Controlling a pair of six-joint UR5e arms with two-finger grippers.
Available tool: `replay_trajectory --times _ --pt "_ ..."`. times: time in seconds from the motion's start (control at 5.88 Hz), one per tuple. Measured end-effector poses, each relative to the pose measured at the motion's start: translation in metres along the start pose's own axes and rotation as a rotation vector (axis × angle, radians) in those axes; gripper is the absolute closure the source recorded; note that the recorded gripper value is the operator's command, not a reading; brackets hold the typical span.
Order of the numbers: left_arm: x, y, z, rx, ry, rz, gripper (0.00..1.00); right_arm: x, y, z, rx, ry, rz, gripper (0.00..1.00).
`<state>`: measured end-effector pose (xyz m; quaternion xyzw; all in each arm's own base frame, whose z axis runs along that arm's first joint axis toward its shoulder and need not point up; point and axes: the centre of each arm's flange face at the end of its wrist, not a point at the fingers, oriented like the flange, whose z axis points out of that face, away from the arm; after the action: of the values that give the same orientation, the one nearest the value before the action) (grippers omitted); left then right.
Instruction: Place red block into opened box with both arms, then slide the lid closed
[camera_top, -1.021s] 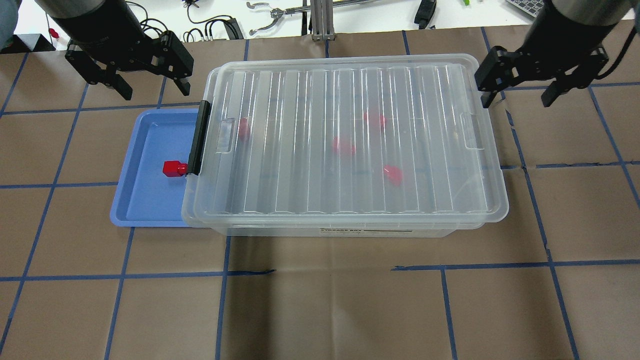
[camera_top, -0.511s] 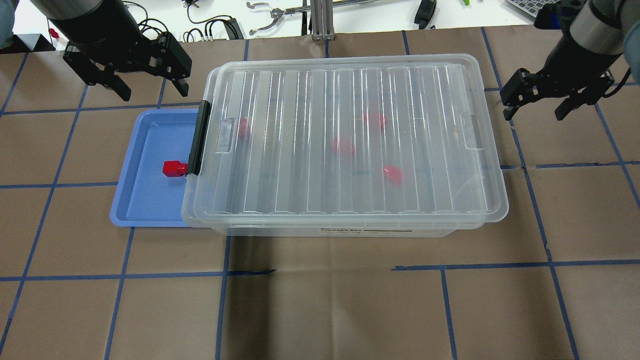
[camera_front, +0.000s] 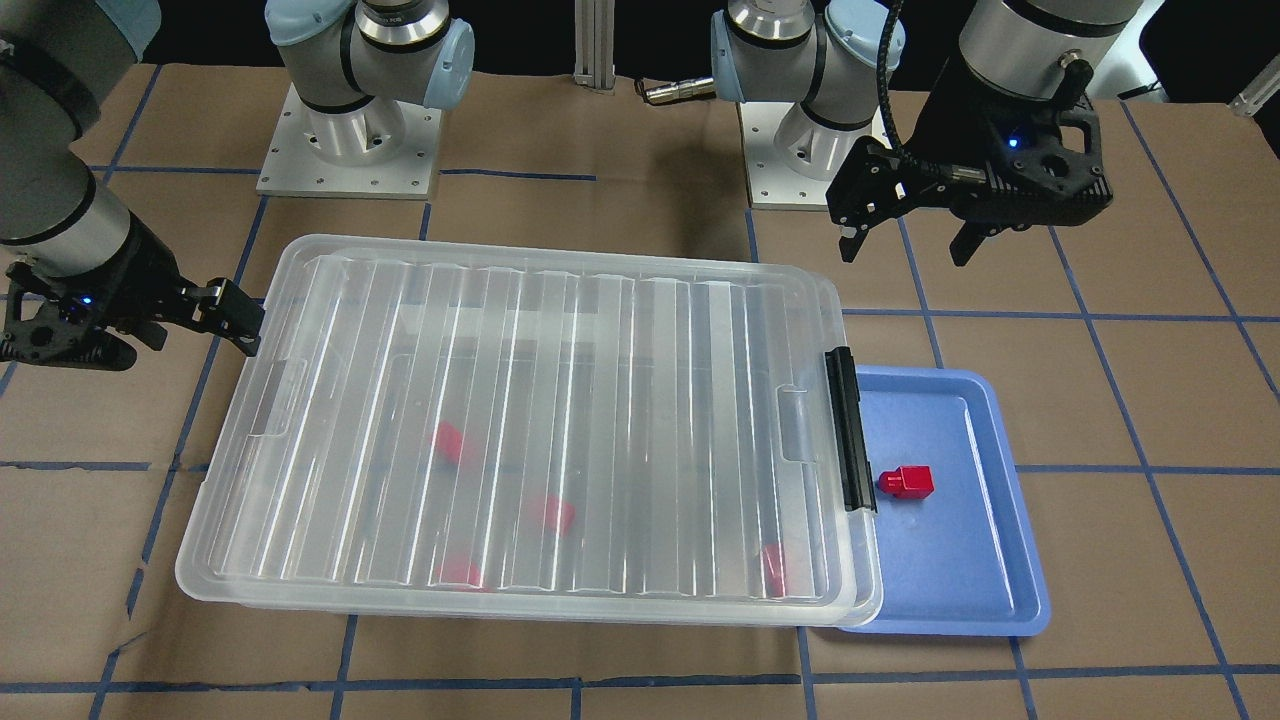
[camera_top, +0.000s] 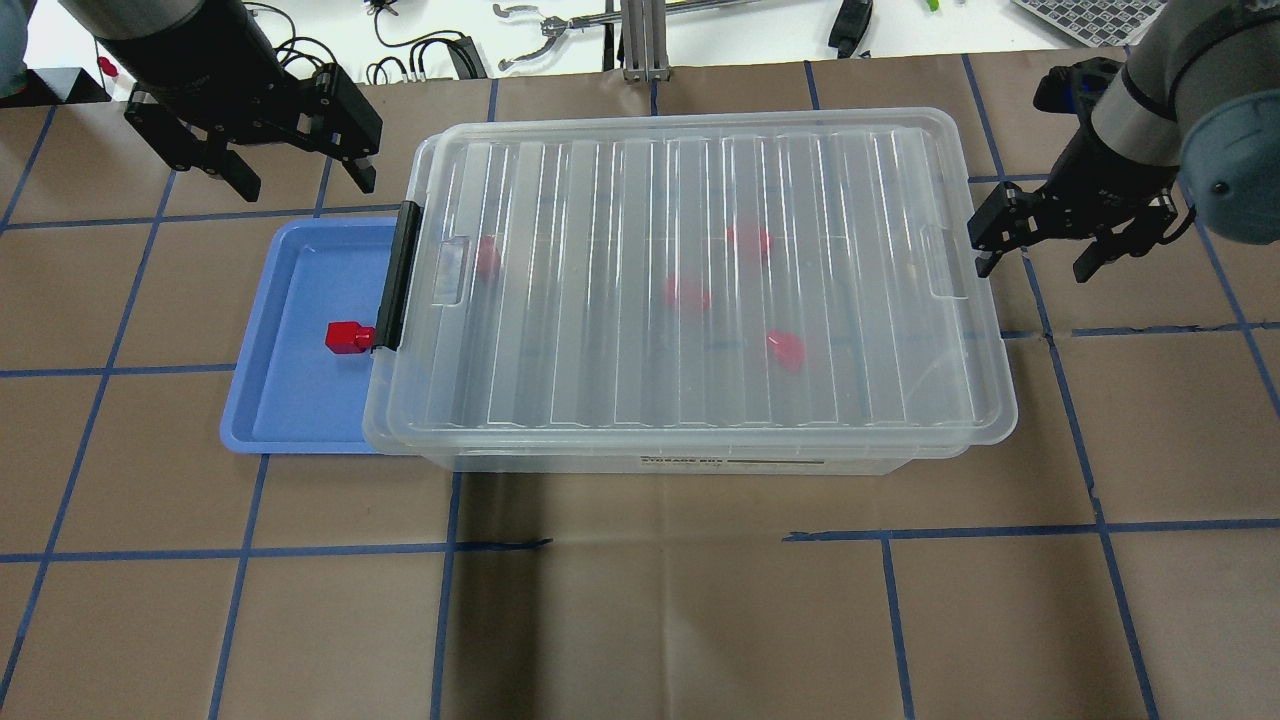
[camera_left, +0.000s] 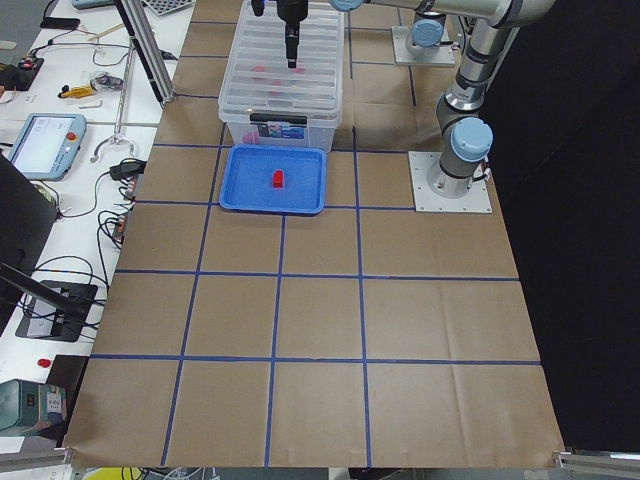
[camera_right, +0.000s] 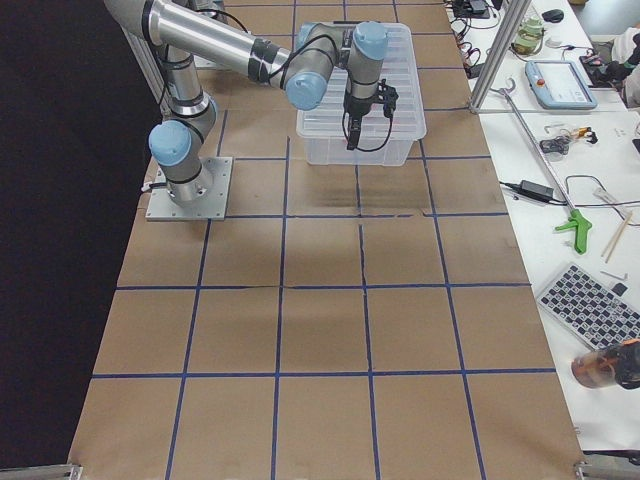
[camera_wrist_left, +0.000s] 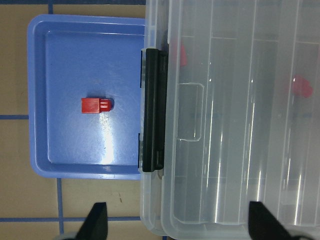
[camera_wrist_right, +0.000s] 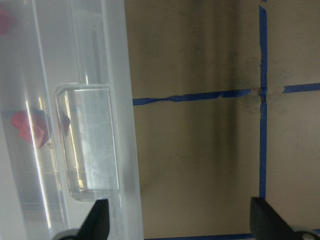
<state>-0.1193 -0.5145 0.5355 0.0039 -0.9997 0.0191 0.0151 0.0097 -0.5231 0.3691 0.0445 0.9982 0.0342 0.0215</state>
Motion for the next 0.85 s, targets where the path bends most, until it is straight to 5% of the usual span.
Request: replay_trajectory --times 0.85 --pt "0.0 0.002 -0.002 0.003 -0.001 0.001 0.02 -0.001 -0.005 0.027 0.011 0.007 -0.015 0.0"
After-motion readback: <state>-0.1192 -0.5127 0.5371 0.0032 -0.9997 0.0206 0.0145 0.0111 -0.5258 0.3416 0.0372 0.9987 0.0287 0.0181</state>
